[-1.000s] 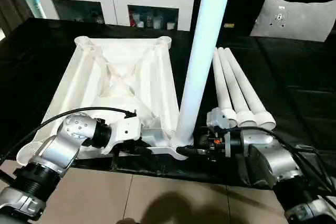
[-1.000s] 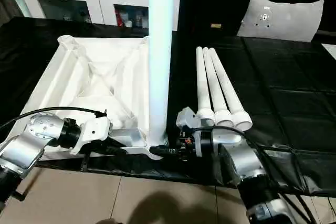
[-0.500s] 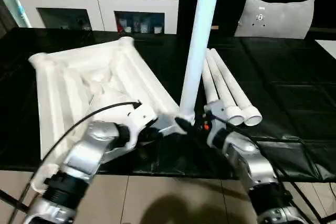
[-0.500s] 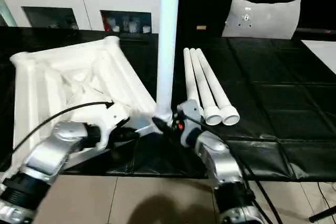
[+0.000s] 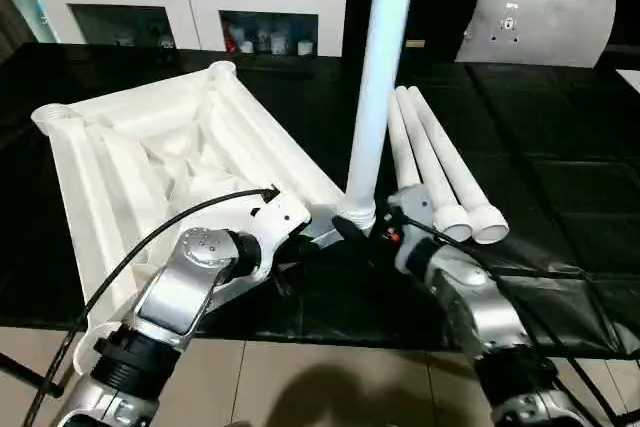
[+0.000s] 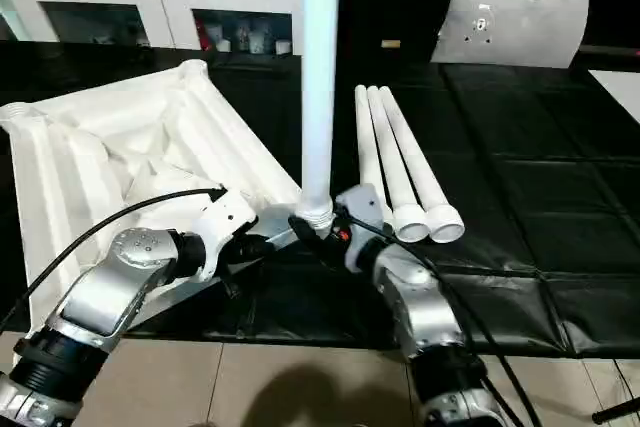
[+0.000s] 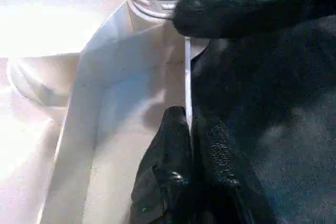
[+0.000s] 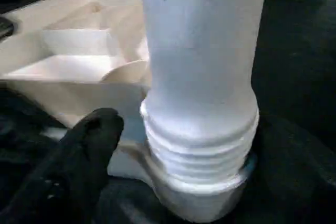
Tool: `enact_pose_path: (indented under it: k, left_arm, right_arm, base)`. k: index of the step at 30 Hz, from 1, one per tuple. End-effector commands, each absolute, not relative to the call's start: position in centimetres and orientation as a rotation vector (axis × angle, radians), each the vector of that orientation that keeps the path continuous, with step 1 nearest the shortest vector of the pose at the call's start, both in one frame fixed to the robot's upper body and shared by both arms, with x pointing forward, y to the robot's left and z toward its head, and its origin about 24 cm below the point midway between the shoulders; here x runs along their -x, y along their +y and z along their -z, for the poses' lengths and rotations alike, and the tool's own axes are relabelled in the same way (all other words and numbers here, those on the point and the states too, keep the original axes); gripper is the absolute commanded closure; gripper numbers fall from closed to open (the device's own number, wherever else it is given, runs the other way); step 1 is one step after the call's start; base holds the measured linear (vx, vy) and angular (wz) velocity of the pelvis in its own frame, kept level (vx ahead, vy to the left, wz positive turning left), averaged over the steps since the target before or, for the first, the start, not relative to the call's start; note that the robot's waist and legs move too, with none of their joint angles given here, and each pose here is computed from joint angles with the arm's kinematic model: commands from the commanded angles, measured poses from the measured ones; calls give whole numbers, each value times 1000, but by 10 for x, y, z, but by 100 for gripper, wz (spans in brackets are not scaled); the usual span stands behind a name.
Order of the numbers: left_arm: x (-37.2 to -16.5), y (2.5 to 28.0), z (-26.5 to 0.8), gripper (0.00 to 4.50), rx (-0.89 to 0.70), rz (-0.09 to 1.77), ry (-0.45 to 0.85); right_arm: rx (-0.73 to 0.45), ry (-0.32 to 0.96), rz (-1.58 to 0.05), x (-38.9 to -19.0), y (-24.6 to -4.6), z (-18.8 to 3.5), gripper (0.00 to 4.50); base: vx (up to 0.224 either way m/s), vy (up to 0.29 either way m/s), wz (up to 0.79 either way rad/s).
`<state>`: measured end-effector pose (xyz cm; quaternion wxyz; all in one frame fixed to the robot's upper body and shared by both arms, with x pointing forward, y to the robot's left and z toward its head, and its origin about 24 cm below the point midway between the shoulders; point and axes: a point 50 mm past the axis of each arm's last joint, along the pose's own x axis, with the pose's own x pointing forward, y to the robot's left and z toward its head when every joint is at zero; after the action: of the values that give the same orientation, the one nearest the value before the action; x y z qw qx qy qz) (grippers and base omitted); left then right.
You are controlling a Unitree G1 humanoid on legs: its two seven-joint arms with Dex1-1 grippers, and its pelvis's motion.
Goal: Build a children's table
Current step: Rotate leg to tighten
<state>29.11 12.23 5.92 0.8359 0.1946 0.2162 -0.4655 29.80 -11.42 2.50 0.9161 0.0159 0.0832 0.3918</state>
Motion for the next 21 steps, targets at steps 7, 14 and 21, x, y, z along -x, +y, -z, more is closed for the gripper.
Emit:
enact_pose_path:
  k: [7,14,21]
  left_arm:
    - [-283,139,-62,450,-550,1209,427]
    - [-275,153,-56,450,-653,1362,476]
    - [-273,159,-54,450,-707,1433,499]
  right_arm:
    - [84,176,-1121,-286,-129,-39,6]
    - [181,202,-1216,-295,-134,-48,6]
    - [183,205,-1286,-299,-132,-53,6]
  base:
    - [0,0,0]
    - [0,0,0]
    - [0,0,0]
